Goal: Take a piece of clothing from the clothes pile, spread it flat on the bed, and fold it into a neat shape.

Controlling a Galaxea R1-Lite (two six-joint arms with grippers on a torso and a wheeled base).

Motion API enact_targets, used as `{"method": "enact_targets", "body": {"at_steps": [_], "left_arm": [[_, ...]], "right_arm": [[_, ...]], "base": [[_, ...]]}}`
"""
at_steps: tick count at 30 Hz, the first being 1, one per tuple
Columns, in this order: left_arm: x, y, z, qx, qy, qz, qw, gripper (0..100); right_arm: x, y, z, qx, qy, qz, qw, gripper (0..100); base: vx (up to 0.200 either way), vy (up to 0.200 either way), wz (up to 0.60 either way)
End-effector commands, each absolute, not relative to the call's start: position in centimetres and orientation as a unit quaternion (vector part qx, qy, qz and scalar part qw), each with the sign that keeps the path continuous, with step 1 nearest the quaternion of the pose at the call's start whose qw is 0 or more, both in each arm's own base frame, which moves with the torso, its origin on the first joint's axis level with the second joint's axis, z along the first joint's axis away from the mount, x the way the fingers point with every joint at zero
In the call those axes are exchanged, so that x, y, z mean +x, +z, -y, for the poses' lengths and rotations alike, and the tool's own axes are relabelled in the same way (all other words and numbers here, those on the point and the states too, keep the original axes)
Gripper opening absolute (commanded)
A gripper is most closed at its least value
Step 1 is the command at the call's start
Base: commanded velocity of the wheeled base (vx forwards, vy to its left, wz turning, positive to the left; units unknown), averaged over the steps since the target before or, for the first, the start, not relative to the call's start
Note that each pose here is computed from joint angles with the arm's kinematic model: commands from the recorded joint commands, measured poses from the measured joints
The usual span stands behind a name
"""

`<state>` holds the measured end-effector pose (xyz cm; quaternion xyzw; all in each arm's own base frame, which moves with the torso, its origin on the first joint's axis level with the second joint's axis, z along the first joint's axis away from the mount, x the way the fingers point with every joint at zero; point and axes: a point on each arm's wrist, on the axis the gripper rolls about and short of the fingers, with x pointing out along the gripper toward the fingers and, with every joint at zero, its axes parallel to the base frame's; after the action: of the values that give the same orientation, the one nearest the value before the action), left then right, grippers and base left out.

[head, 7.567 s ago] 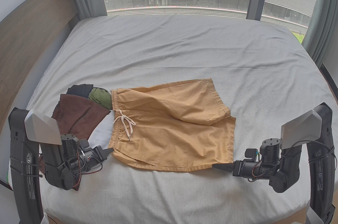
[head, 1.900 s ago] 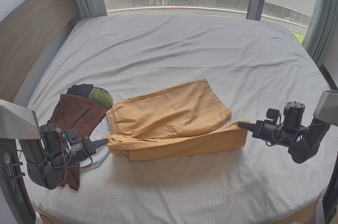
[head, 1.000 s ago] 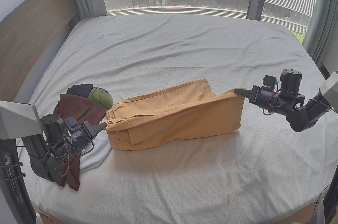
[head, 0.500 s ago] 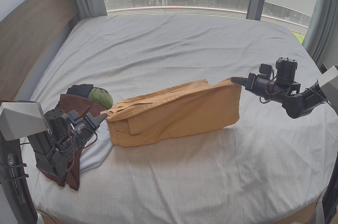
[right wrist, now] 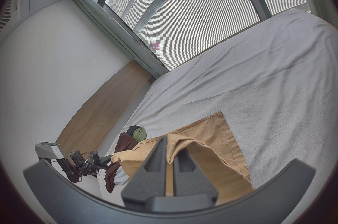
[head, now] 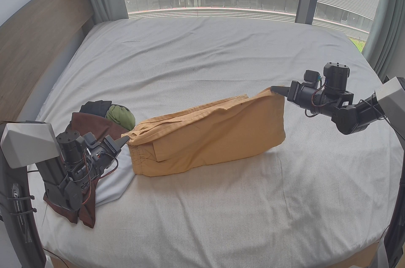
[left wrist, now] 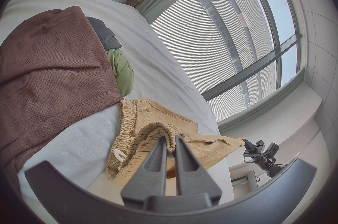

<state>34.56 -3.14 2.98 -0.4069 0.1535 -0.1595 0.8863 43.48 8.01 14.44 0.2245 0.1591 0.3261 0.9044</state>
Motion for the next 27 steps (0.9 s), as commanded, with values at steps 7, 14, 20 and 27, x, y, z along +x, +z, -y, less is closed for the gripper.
{"method": "enact_targets", "body": {"at_steps": [7, 14, 20, 27], "left_arm": [[34.6, 2.5, 3.0, -0.407, -0.155, -0.159, 0.886, 0], [34.6, 2.5, 2.9, -0.408, -0.153, -0.157, 0.886, 0], [34.8, 3.0, 2.9, -0.419, -0.156, -0.152, 0.882, 0], [35.7, 3.6, 3.0, -0.425, -0.163, -0.134, 0.880, 0]], "right_arm": [[43.5, 16.6, -9.7, 0.219, 0.347, -0.149, 0.900, 0], [43.5, 16.7, -9.5, 0.221, 0.340, -0.156, 0.901, 0], [44.1, 15.6, -8.8, 0.224, 0.326, -0.165, 0.904, 0], [45.2, 14.4, -8.9, 0.225, 0.321, -0.168, 0.904, 0]], "base": [[0.000, 0.000, 0.00], [0.000, 0.000, 0.00], [0.000, 0.000, 0.00], [0.000, 0.000, 0.00]]}}
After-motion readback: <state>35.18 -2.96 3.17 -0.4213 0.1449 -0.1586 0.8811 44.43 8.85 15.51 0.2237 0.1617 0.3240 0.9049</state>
